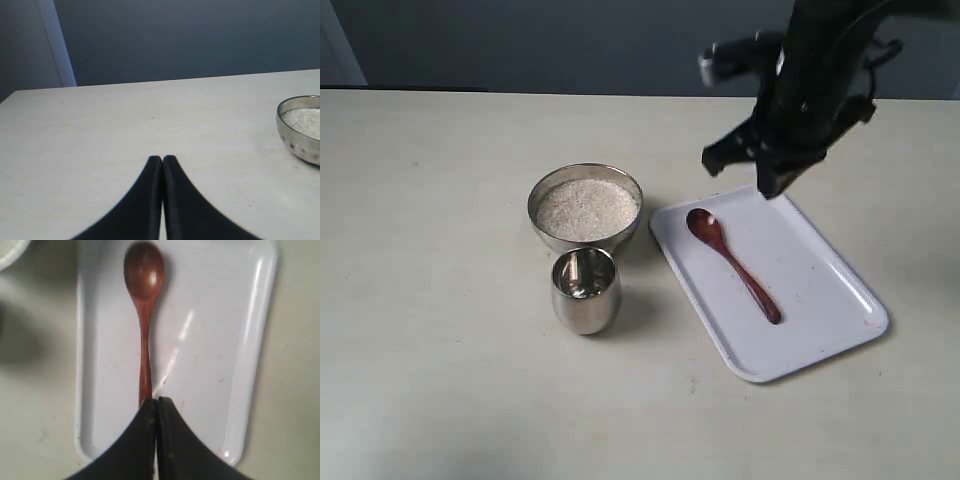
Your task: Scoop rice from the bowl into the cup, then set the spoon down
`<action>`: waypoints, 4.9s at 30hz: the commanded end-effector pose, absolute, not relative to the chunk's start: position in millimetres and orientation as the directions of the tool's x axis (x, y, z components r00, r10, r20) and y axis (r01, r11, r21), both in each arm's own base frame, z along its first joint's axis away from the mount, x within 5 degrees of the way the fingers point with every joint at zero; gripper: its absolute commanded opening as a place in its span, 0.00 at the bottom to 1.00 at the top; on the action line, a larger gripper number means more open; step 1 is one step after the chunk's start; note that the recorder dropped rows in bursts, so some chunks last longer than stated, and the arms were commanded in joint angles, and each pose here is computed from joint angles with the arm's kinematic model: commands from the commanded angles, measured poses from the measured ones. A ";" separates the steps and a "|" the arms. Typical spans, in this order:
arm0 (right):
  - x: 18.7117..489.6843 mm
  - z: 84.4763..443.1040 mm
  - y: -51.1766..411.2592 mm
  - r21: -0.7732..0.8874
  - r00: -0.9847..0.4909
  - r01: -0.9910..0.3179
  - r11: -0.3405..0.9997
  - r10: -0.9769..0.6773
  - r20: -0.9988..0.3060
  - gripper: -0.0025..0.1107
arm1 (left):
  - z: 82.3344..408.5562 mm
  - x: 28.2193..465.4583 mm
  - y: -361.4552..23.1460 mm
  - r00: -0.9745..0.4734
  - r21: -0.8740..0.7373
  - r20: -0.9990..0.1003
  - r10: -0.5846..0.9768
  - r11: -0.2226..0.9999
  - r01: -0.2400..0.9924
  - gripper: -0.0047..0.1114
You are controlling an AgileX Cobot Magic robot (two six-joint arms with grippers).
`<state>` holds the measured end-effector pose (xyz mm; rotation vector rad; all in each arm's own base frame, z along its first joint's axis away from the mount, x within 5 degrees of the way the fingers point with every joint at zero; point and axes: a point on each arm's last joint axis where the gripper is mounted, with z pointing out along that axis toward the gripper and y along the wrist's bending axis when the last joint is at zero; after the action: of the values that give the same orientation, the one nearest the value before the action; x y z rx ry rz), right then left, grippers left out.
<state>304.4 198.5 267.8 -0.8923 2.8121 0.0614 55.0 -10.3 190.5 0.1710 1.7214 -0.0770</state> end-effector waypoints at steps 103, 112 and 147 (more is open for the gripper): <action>54.3 185.5 -1.7 0.085 -0.211 0.073 0.994 0.099 -0.972 0.02 | 192.4 54.7 -10.4 -0.132 0.043 -0.989 0.065 0.986 0.161 0.04; 54.4 185.9 -1.7 0.089 -0.207 0.074 0.993 0.103 -0.973 0.02 | 192.4 54.7 -10.4 -0.132 0.043 -0.989 0.065 0.986 0.161 0.04; 54.4 185.7 -1.4 0.104 -0.209 0.073 0.992 0.117 -0.971 0.02 | 192.4 54.7 -10.4 -0.132 0.043 -0.989 0.065 0.986 0.161 0.04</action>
<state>54.5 -1.0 185.0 0.1383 1.7994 0.0444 55.0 -10.3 190.5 0.1695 1.7216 -0.0783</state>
